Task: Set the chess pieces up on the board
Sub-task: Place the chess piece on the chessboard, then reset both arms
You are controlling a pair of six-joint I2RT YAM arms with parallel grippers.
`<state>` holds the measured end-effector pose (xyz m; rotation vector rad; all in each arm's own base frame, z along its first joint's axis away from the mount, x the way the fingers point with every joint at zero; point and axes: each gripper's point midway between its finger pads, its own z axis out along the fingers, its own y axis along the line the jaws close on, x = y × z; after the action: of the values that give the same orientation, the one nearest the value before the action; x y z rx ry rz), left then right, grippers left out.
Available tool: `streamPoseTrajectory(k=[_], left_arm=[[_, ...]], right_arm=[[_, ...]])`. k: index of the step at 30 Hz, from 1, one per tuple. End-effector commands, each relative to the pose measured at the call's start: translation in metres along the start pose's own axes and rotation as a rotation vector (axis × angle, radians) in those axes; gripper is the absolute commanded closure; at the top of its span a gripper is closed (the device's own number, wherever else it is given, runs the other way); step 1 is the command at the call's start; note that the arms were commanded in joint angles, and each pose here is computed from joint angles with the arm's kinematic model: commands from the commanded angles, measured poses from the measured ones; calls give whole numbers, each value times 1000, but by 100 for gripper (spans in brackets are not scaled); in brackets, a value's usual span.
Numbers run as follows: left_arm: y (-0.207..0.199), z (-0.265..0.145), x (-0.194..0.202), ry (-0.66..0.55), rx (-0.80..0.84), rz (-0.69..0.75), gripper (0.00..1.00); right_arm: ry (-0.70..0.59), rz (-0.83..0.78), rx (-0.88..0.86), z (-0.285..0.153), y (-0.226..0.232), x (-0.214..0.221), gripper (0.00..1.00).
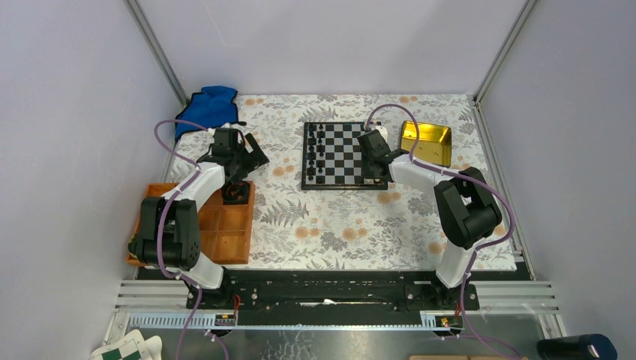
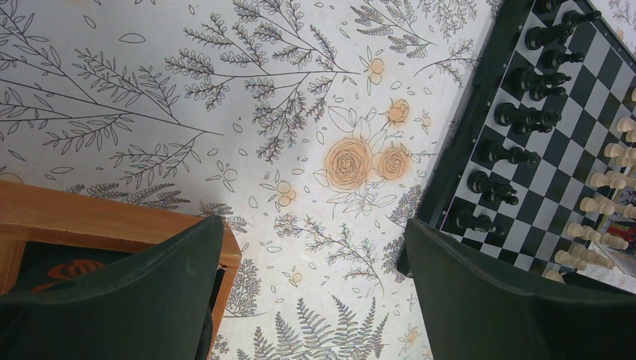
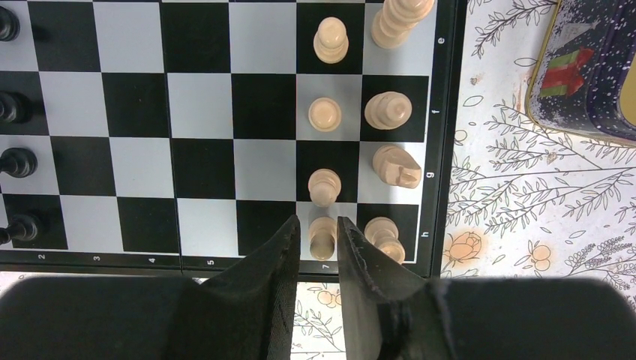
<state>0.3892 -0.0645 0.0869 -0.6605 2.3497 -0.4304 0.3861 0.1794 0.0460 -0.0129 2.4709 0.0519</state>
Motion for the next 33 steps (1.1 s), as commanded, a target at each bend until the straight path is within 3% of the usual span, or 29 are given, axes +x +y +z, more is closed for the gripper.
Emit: streamPoseTrajectory(k=[1, 7, 13, 19, 23, 33], left_arm=[[-9, 0, -18, -52, 33, 14, 1], [-10, -1, -19, -57, 36, 11, 1], [-12, -4, -22, -78, 45, 12, 1], [-13, -14, -34, -173, 45, 36, 1], [-11, -20, -40, -253, 34, 36, 1], [-37, -32, -75, -477, -1, 172, 1]], right_arm=[[-56, 7, -24, -11, 4, -23, 69], [-109, 6, -35, -33, 2, -39, 68], [-249, -25, -102, -75, 2, -69, 64], [-406, -21, -46, -103, -17, -92, 44], [-472, 3, 31, -103, -31, -100, 37], [-510, 16, 193, -78, -60, -87, 34]])
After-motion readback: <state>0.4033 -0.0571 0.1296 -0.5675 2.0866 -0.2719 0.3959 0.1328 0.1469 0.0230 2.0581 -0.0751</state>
